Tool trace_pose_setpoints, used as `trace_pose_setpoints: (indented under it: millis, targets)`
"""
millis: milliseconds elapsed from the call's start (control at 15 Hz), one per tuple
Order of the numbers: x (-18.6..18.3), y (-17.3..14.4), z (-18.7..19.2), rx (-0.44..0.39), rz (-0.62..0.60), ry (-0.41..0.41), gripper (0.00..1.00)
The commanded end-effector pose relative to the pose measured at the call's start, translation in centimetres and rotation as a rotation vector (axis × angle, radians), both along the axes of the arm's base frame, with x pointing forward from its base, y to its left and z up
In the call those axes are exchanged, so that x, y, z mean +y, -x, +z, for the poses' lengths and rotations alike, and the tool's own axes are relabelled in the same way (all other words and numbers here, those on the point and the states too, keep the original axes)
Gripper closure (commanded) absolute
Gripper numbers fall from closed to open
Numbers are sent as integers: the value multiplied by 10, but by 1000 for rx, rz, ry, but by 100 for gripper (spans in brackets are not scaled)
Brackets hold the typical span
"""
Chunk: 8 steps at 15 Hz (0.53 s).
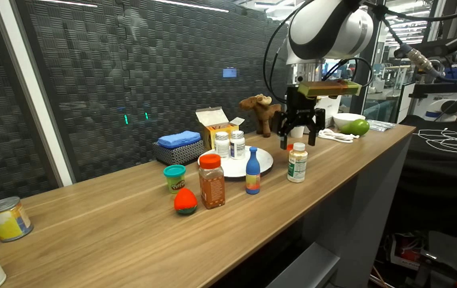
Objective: Put the bottles and orange plushie surrounding the white plate on the white plate
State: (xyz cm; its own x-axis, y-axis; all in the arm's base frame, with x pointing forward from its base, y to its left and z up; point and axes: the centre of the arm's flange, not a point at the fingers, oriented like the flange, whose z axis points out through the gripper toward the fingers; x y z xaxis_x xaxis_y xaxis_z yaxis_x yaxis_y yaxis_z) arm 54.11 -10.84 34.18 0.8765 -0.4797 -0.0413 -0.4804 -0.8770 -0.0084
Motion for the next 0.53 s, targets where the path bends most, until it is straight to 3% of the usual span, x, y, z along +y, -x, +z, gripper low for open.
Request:
trace_pose_setpoints:
  millis: [0,267,333,400,467]
  targets:
    - [-8,-1,4,1,18,-35,0]
    - [-12,-3,2,0,38,-71,0]
    - [-13,-4,2,-3,38,-74,25]
    - [-13,-5,2,-6,42,-78,26]
    - [-14,-6,2,-8,44,-77,35]
